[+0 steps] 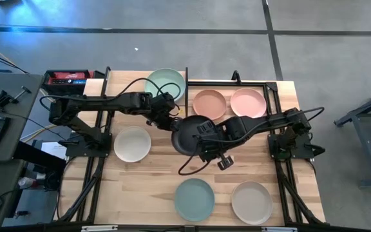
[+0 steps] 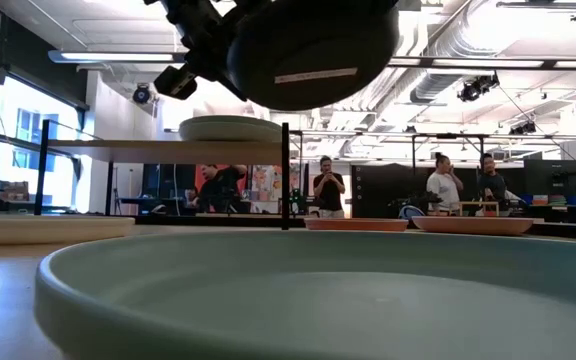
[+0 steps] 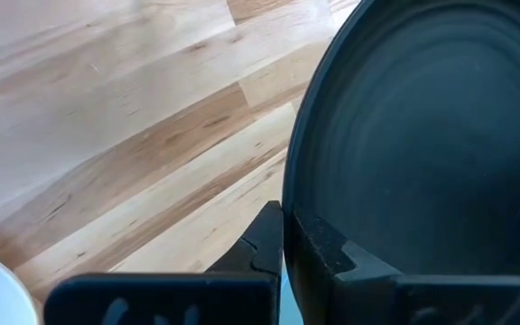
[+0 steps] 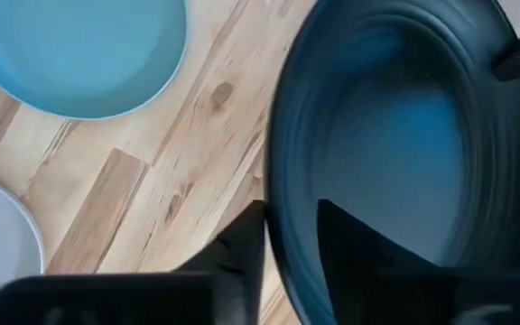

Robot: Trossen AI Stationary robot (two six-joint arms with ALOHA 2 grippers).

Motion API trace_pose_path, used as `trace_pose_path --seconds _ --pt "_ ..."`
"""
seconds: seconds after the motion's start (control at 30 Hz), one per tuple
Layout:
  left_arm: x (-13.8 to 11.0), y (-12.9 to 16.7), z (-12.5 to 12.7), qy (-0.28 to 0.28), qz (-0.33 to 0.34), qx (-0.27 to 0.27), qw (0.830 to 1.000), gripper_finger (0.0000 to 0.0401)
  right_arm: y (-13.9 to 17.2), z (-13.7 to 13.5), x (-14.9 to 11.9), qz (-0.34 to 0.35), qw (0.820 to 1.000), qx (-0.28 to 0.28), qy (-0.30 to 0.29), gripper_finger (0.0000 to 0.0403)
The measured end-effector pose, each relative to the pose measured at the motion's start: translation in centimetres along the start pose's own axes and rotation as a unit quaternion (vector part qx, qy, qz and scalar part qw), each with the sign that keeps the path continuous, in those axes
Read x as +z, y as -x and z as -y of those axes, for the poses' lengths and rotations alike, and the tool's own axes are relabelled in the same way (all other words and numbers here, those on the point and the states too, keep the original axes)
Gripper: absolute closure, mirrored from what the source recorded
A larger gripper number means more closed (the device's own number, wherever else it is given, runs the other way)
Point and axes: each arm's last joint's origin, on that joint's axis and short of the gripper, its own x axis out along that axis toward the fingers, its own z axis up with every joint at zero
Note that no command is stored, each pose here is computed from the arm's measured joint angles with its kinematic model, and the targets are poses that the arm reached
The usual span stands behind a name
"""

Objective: Place and stack plates onto a shelf
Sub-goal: Stack the black plate on top of the green plate on the shelf

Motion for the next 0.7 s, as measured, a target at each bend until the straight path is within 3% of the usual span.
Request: trace_pose_path --seconds 0.23,0.7 --pt "0.0 0.0 0.0 -0.008 0.004 0.002 1.0 0.0401 0.6 0.1 -0.1 0.001 1.0 -0.001 0.009 0.0278" --pt "0.9 0.4 -0.5 -0.017 0.036 0.015 0.999 0.0401 5.6 0.8 -0.6 0.037 0.999 -0.017 0.002 0.0272"
